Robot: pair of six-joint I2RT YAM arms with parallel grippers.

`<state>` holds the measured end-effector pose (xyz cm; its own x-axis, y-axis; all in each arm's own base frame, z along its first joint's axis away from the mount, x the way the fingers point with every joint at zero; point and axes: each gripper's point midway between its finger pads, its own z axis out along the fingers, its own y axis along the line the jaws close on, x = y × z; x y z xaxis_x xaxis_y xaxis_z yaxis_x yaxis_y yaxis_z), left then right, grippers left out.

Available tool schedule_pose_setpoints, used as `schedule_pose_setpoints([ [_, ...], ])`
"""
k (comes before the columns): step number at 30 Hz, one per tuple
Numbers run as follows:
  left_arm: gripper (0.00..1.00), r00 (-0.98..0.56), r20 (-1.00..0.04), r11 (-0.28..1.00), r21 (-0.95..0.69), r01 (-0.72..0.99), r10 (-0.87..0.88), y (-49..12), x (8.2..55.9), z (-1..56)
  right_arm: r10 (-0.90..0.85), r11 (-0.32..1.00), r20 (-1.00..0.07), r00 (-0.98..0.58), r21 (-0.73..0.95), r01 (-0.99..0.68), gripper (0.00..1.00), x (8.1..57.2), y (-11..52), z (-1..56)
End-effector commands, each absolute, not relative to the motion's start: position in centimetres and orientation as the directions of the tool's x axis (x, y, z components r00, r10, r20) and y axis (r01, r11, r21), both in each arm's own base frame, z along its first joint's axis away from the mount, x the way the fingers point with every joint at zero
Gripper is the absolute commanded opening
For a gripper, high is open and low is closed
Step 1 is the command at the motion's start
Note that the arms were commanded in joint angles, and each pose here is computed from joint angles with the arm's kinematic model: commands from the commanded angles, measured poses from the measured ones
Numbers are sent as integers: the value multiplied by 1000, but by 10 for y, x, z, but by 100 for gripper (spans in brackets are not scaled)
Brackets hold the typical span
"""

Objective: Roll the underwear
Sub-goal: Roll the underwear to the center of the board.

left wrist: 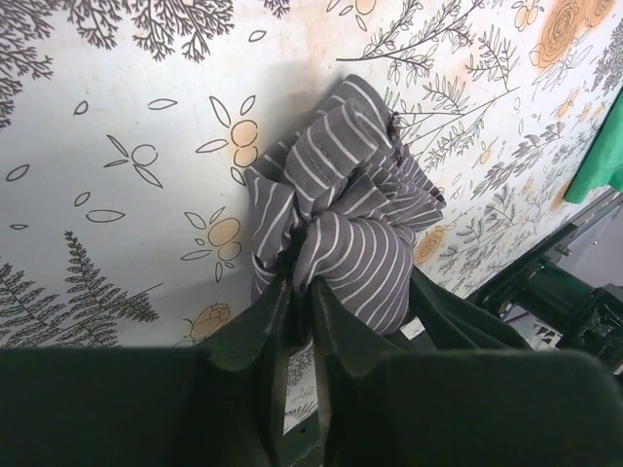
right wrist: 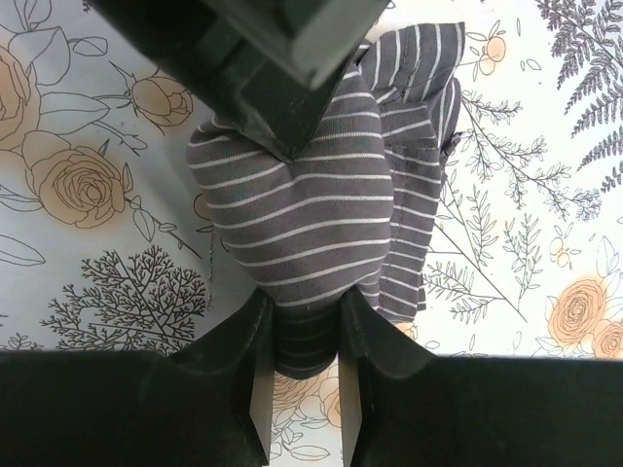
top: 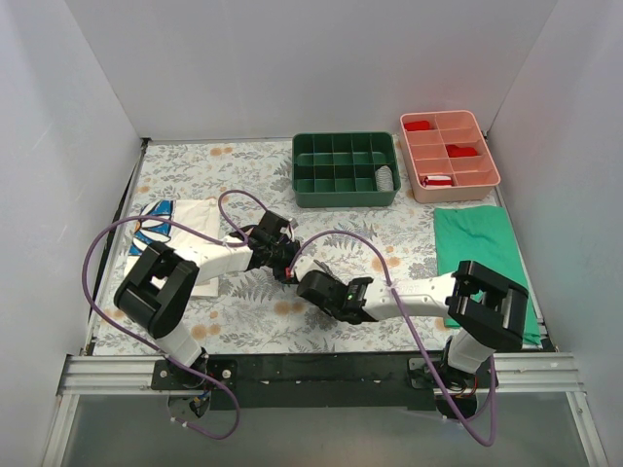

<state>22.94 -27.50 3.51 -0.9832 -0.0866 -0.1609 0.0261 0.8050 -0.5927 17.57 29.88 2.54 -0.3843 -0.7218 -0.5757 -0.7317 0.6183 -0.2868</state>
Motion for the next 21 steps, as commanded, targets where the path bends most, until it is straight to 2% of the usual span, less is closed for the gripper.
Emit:
schedule_pose_setpoints([
  [1, 16, -979, -182, 870, -493, 6, -97, -253, 224, 24, -735, 587, -464, -495, -70, -806, 7, 124, 295, -24],
  [2, 17, -975, -194, 872, -490, 3, -106, -252, 226, 26, -733, 584, -465, -496, -57, -810, 7, 123, 296, -23],
  [4, 28, -966, -227, 868, -496, 4, -125, -251, 232, 35, -726, 574, -465, -506, -4, -819, 6, 116, 301, -21],
  [12, 34, -928, -304, 871, -490, -42, -215, -239, 253, 53, -625, 568, -481, -615, 260, -781, 6, 100, 323, -11],
  [21, 56, -879, -375, 848, -527, -58, -294, -226, 262, 77, -590, 563, -438, -678, 378, -734, 7, 101, 324, -7],
])
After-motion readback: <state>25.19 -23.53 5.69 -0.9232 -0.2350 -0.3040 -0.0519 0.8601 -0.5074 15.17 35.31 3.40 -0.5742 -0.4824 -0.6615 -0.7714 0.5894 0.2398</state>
